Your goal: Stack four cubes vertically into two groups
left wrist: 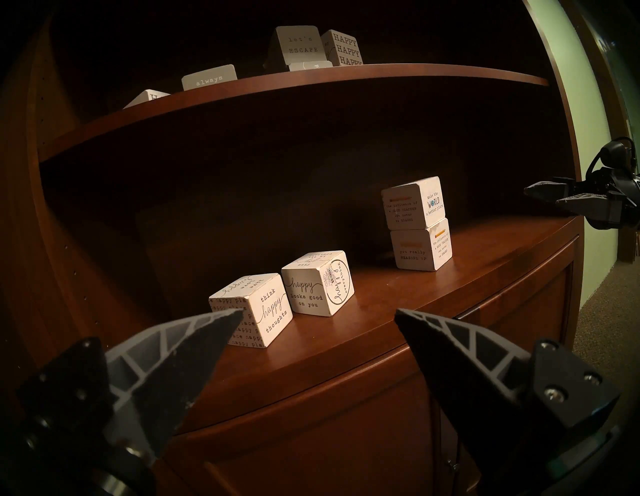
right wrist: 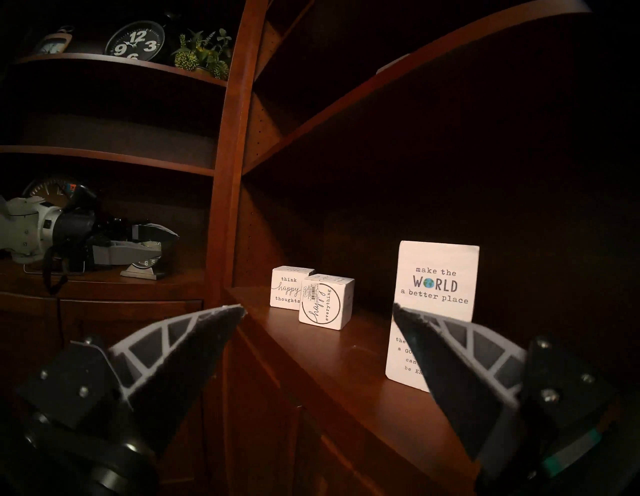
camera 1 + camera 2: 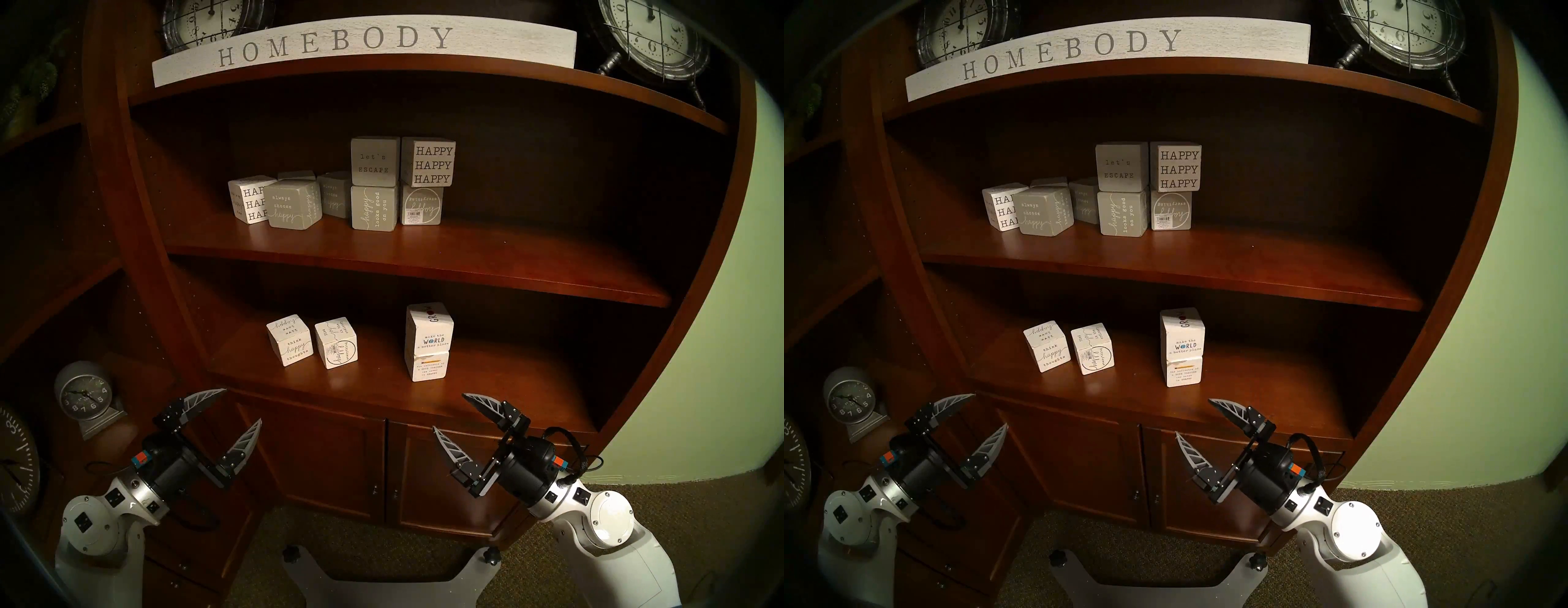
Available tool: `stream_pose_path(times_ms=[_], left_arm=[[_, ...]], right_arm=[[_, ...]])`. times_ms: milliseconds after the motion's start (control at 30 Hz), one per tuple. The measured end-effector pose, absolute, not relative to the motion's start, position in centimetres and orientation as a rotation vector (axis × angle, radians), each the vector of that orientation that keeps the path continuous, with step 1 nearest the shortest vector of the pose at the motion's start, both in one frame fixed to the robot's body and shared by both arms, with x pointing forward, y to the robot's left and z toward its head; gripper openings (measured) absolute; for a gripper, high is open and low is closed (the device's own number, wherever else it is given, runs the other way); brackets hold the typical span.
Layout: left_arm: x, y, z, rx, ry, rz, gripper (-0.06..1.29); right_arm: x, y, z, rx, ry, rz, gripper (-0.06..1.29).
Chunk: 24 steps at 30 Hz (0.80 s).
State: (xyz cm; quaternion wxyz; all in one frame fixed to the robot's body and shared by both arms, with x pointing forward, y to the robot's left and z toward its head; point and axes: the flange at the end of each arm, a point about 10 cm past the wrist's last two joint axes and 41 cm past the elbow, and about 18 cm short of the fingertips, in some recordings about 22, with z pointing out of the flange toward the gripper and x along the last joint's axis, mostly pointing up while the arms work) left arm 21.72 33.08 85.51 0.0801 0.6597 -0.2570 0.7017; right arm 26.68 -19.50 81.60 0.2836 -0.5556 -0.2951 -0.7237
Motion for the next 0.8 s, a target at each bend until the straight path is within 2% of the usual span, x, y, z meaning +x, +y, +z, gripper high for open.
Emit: stream_pose_path(times_ms=[800], left_arm=[[22.9, 31.6, 85.2, 1.991, -0.782, 2.092, 1.21]], right_arm=[[26.9, -18.9, 82.2, -1.438, -0.758, -1.947, 1.19]])
